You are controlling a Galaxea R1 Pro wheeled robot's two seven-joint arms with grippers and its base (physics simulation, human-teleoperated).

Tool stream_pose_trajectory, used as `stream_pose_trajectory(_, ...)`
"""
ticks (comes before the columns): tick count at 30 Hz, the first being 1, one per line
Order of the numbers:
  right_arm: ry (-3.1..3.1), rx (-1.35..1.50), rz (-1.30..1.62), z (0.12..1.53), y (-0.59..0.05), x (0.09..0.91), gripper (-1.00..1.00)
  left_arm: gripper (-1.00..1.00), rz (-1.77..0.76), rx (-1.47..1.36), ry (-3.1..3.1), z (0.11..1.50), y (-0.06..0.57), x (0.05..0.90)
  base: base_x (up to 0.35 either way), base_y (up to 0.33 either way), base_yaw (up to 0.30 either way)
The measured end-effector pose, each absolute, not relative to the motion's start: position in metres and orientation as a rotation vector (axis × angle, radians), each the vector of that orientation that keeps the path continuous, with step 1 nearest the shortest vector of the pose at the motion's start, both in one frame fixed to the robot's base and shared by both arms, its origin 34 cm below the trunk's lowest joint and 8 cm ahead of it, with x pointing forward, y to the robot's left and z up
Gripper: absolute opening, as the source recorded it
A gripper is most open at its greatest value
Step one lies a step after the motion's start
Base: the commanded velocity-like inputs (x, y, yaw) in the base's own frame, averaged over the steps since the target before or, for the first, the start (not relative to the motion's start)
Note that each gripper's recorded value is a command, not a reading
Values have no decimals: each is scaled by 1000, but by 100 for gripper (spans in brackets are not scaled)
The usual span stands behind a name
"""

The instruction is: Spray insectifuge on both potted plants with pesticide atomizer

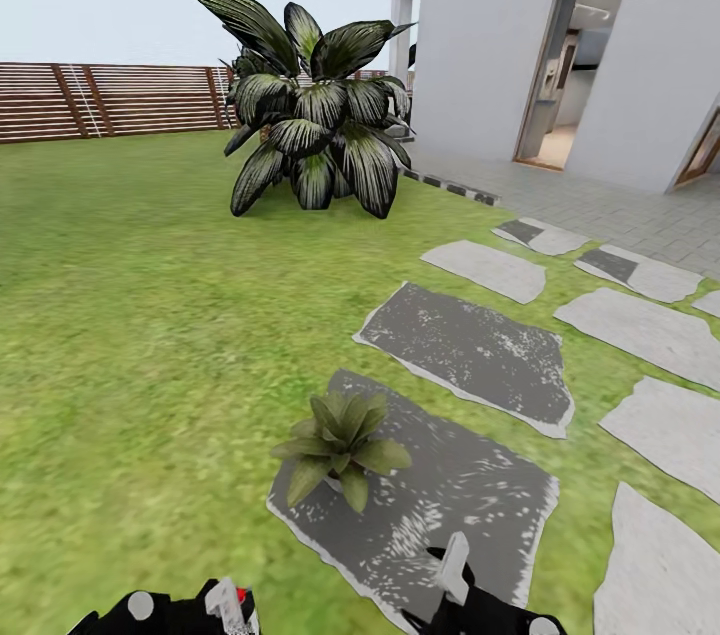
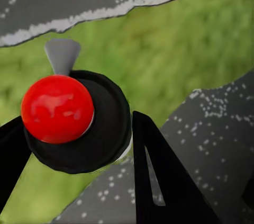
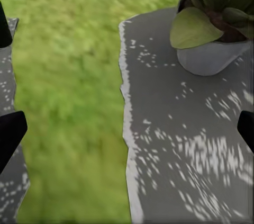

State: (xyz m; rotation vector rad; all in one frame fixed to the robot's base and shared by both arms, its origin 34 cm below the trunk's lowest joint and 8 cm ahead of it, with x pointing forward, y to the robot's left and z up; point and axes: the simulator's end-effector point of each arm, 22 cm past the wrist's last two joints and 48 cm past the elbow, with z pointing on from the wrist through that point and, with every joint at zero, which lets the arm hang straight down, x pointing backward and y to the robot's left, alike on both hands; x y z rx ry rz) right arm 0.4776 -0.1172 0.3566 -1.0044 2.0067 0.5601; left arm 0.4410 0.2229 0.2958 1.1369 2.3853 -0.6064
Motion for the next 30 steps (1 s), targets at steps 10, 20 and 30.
stream_pose_trajectory(10, 2009, -1006, 559, 356, -119, 478, 100, -100, -576, 1149, 2333, 306, 220, 463, 0, 0, 0)
stream_pose_trajectory(20, 2009, -1006, 559, 356, -119, 477, 100, -100, -573, 1153, 2325, 307, 219, 465, 0, 0, 0)
stream_pose_trajectory(30, 2008, -1006, 558, 356, -119, 478, 100, -100, -571, 1153, 2323, 307, 219, 466, 0, 0, 0)
